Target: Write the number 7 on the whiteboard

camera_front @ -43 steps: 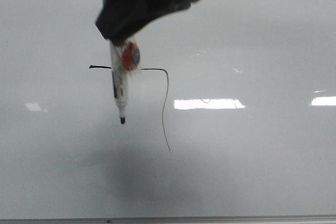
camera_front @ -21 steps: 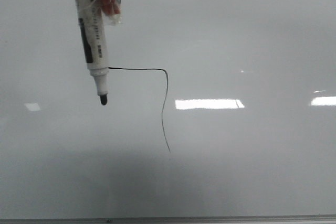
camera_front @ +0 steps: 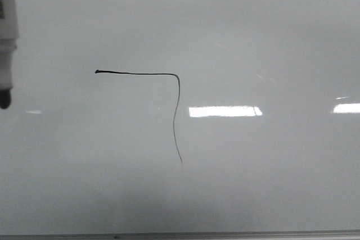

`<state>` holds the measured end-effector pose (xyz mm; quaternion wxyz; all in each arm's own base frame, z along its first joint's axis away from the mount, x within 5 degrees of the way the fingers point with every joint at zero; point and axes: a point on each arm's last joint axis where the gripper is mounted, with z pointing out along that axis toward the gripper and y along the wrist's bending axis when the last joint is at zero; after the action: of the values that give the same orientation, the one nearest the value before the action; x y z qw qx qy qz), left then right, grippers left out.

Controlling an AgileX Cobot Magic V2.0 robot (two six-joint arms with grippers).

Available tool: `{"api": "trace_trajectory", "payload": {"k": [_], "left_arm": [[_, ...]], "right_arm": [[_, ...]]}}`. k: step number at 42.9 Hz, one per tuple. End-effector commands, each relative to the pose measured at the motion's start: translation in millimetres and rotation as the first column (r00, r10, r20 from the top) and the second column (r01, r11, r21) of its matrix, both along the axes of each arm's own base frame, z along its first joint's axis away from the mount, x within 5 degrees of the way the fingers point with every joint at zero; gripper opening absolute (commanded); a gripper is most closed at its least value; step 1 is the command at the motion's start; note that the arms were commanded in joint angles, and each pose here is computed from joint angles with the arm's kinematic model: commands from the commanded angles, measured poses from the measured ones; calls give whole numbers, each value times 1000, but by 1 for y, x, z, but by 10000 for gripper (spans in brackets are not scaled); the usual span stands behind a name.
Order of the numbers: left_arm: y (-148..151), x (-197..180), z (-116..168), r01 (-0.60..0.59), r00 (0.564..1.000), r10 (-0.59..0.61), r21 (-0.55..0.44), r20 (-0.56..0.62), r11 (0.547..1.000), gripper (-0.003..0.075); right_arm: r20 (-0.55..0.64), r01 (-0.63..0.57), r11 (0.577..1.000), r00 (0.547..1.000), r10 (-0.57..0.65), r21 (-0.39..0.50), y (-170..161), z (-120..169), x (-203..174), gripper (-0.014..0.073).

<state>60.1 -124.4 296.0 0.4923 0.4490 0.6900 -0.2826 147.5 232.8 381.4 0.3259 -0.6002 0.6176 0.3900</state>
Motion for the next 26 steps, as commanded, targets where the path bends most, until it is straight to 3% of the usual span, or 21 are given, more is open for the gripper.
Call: {"api": "trace_trajectory", "payload": {"k": [1, 19, 22, 26], "left_arm": [[-5, 0, 23, 26, 998, -18, -153, 52, 988, 321], [-6, 0, 24, 28, 998, -19, -164, 55, 986, 68], [-6, 0, 24, 28, 998, -19, -164, 55, 986, 33], [-5, 0, 23, 25, 999, -18, -153, 49, 988, 2]], "right_arm": [[18, -25, 994, 1000, 23, 111, -3, 25, -10, -60], [13, -13, 990, 1000, 11, 143, -2, 27, -9, -35], [18, 0, 989, 1000, -2, 149, -2, 28, -7, 46], [23, 14, 988, 1000, -18, 155, -1, 28, -6, 231]]}}
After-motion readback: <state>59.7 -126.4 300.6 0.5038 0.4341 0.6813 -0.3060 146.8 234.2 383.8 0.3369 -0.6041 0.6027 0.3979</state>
